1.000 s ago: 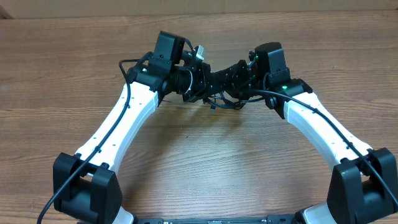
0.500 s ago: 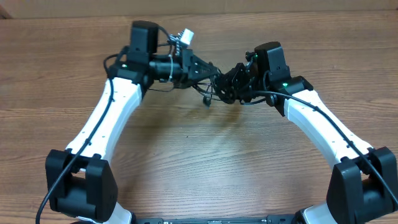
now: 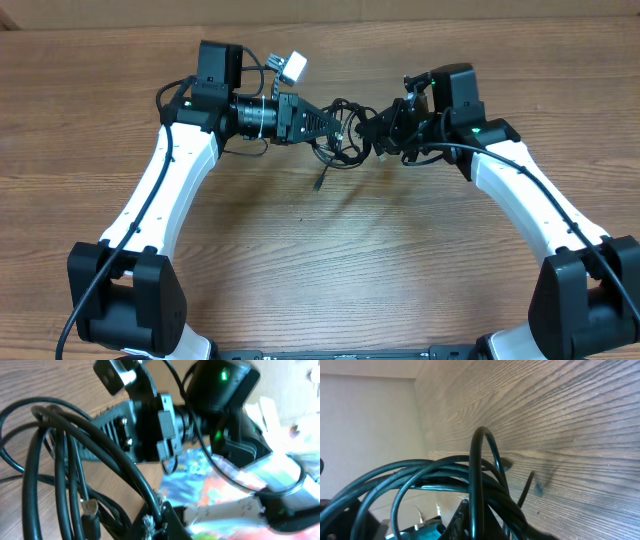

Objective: Untangle cables

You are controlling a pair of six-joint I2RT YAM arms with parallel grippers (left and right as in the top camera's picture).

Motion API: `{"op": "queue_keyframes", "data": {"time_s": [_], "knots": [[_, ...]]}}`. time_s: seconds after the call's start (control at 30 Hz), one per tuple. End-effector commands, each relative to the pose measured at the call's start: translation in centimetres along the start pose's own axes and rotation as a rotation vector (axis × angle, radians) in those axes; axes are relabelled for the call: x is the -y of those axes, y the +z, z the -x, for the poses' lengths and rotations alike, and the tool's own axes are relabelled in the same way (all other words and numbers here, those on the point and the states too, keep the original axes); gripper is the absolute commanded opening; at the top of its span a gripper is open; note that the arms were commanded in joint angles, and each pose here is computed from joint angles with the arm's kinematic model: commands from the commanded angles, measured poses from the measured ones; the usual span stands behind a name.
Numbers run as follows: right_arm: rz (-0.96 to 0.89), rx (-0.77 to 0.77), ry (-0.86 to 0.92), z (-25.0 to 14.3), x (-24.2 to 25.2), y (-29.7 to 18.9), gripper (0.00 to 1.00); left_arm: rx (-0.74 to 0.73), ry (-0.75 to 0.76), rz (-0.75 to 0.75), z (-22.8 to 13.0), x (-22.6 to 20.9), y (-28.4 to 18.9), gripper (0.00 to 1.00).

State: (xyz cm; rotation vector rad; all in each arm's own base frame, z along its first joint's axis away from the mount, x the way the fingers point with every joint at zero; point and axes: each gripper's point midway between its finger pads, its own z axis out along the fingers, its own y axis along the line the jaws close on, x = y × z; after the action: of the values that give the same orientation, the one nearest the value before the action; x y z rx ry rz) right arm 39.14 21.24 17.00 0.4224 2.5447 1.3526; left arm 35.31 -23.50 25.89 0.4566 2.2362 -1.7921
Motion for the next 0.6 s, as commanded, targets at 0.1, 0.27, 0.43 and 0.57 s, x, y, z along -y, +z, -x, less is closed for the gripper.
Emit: {"op": "queue_keyframes", "data": {"time_s": [0.1,0.27,0.43,0.57], "knots": [[0.187,-0.010,-0.067,1.3,-2.6,-4.2,0.05,-0.020,0.388,-0.050,-1.2,1.8,-0.8,0.04],[0.219,-0.051,-0.074,0.4,-3.3,-4.2,0.19,-0.027,0.405,0.038,-1.1,0.3,-0.8,0.04],[0.226,-0.065,-0.092,-0.2,-3.8,-3.7,0.34,-0.024,0.314,0.155,-0.8,-1.7,-0.9,0.04],[0.222,-0.099,-0.104,-1.5,-4.3,-2.8,0.39,-0.013,0.266,0.181,-0.5,-2.1,-1.0,0.04]]}}
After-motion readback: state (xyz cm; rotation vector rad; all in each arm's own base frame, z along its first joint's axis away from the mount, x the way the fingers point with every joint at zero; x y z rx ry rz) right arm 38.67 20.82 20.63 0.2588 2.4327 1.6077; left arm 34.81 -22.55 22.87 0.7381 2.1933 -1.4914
